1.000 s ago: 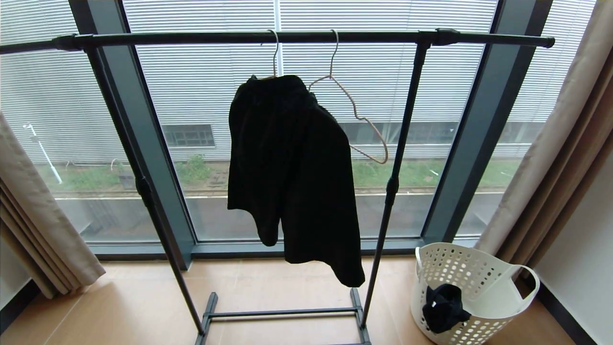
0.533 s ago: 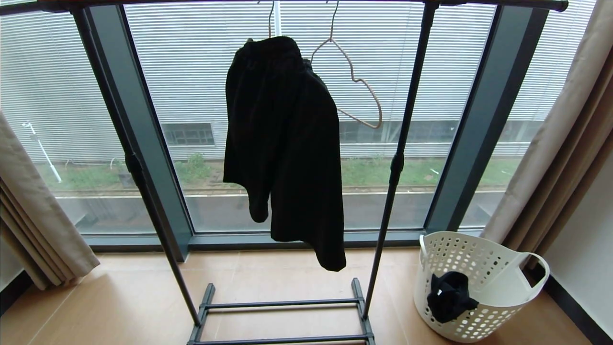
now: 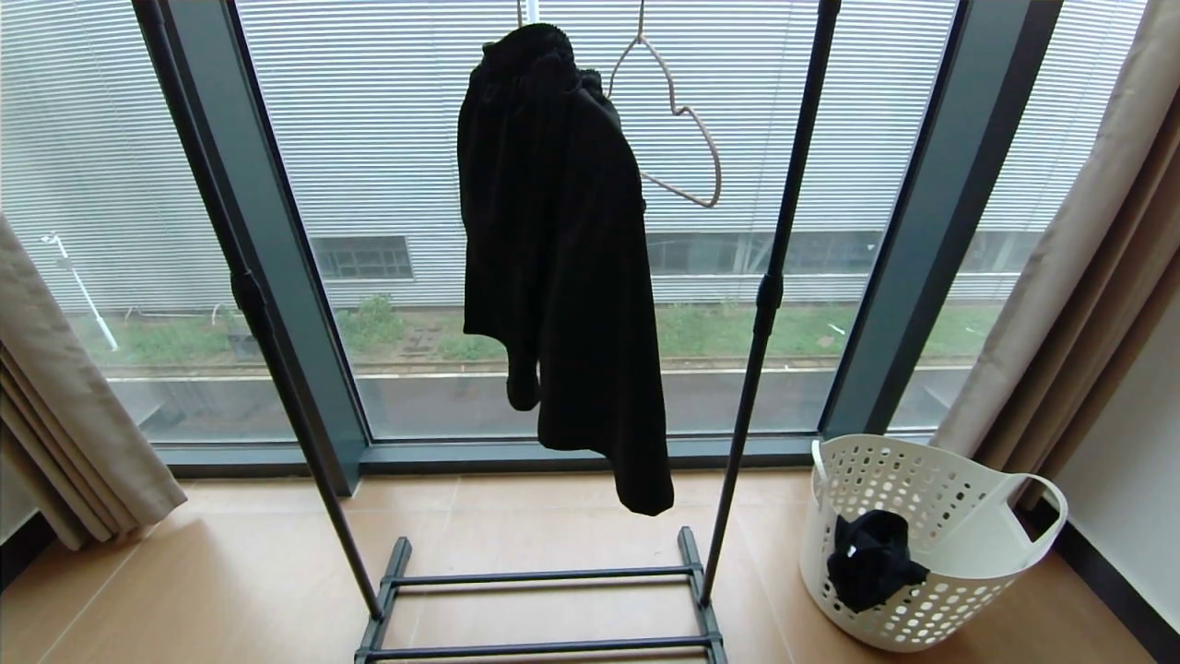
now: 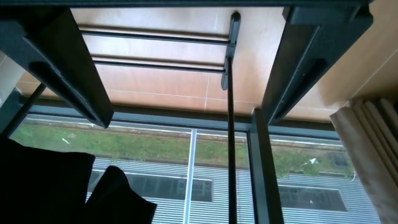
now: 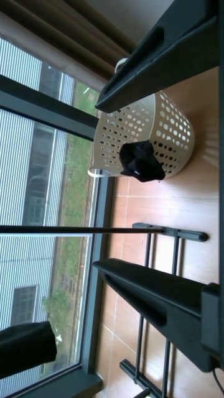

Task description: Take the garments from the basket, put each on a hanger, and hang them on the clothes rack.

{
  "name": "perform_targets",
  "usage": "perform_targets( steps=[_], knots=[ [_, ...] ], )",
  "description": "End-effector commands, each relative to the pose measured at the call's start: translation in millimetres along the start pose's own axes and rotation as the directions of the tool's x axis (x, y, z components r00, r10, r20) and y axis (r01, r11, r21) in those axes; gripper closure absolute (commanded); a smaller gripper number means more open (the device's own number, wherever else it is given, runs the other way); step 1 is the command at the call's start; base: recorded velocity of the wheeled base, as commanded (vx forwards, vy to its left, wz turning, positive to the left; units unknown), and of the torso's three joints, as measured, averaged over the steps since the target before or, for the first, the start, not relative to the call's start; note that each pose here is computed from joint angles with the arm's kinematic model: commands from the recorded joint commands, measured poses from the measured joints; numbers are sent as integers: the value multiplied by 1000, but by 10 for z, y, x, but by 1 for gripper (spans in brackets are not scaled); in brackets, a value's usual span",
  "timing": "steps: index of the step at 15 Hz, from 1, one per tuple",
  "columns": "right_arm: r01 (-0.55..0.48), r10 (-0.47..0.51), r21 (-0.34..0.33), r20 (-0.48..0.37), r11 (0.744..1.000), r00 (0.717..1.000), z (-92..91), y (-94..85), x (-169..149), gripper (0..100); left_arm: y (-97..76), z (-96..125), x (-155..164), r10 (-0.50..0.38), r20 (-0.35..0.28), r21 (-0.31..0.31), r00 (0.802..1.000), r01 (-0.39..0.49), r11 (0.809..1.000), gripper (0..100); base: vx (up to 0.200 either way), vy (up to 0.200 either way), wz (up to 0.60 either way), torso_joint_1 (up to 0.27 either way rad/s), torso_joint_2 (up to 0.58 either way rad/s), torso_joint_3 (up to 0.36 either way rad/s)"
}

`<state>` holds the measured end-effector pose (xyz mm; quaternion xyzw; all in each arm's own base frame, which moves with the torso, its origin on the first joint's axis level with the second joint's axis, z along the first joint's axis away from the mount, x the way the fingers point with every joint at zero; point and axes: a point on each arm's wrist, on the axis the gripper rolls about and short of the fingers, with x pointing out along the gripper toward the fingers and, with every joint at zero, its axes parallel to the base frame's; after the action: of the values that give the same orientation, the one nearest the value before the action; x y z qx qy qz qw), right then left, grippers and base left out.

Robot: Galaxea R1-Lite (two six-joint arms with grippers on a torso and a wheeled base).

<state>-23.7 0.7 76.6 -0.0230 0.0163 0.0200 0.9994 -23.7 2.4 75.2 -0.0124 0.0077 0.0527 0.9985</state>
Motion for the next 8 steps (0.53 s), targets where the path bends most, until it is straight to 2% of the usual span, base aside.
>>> perform_targets(
  steps=[1,5,6,8],
  knots=[
    [-1,1,-1,-2,1000,1000,1,0,1,0,0,0,1,1,-2,0,1000,-1,1000,0,0,0,-600,-7,12,-2],
    [-1,1,-1,-2,1000,1000,1,0,1,0,0,0,1,1,-2,0,1000,-1,1000,0,0,0,-600,-1,5,5],
    [-1,1,1,-2,1000,1000,1,0,1,0,0,0,1,1,-2,0,1000,-1,1000,0,0,0,0,0,0,0],
    [-1,1,1,-2,1000,1000,1,0,1,0,0,0,1,1,-2,0,1000,-1,1000,0,0,-200,0,0,2,0]
  ],
)
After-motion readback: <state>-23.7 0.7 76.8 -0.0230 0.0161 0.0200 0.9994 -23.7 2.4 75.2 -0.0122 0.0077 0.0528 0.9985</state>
